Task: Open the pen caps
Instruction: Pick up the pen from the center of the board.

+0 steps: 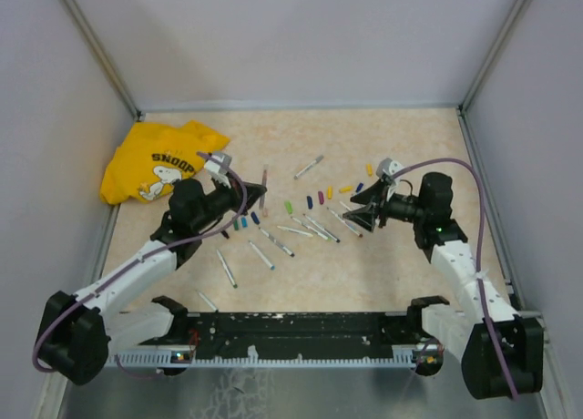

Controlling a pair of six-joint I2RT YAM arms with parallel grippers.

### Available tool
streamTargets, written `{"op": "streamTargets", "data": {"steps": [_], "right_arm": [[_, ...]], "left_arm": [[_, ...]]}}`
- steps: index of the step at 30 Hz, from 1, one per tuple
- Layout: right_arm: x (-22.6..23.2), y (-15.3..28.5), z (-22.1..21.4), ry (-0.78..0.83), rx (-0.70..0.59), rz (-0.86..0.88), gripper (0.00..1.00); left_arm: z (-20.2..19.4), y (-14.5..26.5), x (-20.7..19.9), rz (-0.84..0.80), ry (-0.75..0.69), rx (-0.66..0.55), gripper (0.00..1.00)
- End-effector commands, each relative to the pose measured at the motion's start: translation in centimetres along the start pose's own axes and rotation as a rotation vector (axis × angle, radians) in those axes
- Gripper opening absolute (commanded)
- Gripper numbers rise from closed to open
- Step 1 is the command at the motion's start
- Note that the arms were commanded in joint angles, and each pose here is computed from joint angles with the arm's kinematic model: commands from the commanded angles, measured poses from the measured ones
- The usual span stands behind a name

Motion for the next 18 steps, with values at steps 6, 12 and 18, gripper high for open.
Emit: {"op": "streamTargets", "data": {"steps": [6, 12, 18], "right_arm": [[3.4, -1.0, 2.4, 0.045, -0.044, 0.242, 0.54], [3.8, -1.8, 1.4, 0.056, 0.001, 0.281, 0.55], [4.0, -2.4, 0.8, 0.056, 0.025, 0.290, 0.55]], "left_arm": [[0.9, 3.5, -8.1, -0.274, 0.069, -0.324, 0.00], [-0.2, 3.7, -9.5, -0.273, 0.098, -0.387, 0.00], [-0.7, 4.1, -9.9, -0.252, 0.112, -0.431, 0.00]]}}
Point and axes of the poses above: each gripper's point midway between its finger pads, its own y axis back along the fingers, its own x axis along the line the jaws close on, z = x × y, the point moved 5 cm from there along y, back along the fingers, and after that the axes turned 11 degrees about -y, right-handed, at the moved point
